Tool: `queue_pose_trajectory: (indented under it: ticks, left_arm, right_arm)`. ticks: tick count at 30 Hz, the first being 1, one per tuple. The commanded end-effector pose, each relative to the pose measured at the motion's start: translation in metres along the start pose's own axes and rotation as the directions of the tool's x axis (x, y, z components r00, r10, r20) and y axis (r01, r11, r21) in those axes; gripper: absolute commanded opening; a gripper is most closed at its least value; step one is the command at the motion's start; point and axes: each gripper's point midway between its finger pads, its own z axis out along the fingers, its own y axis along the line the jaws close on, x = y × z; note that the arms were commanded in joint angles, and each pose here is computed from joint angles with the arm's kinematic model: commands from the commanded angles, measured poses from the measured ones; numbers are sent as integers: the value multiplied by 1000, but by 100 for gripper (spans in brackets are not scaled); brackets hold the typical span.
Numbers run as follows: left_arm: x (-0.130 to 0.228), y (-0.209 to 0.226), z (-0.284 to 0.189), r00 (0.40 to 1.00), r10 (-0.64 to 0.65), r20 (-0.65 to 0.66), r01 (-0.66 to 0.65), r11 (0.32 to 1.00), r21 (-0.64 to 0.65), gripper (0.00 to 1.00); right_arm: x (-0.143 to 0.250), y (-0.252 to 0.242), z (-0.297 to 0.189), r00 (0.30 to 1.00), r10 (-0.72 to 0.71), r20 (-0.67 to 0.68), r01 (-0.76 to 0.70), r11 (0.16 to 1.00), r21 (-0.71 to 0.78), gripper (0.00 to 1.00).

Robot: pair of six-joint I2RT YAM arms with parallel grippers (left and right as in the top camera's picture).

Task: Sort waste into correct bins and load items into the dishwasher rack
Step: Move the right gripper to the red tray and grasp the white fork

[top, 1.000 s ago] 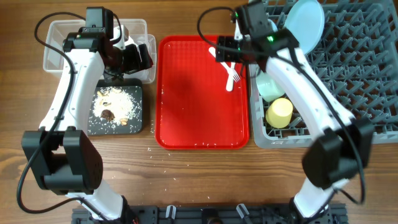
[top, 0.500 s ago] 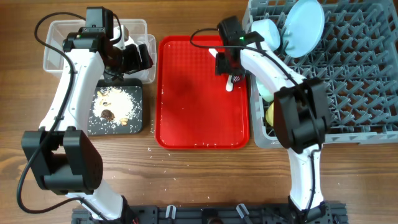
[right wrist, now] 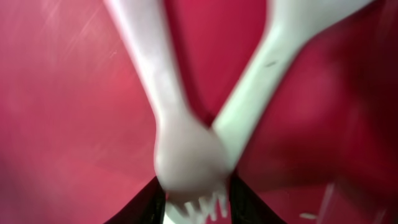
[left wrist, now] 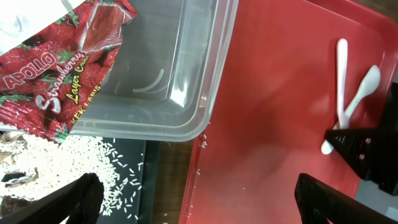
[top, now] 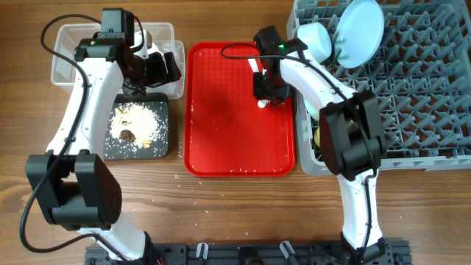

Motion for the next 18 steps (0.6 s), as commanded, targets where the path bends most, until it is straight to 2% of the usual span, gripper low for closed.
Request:
queue_pose_trajectory:
  ticks: [1, 5, 8, 14, 18]
  left_arm:
    - [-6, -4, -10, 999, 11, 32, -11, 1000, 7, 100]
    - [-6, -5, -10, 999, 11, 32, -11, 1000, 7, 100]
    - [-6, -4, -10, 999, 11, 32, -11, 1000, 7, 100]
    - [-6, -5, -10, 999, 10, 31, -11, 1000, 7, 100]
    - [-6, -4, -10, 999, 11, 32, -11, 1000, 7, 100]
  right_arm:
    - [21, 13, 19, 995, -60, -79, 59, 998, -8, 31]
    - [27, 15, 12, 992, -92, -84, 94, 995, 20, 24]
    - [22, 17, -13, 994, -99, -40, 100, 995, 16, 24]
    - [3, 18, -83, 985, -106, 133, 104, 994, 26, 25]
    - [0, 18, -86, 983, -105, 150, 102, 994, 31, 25]
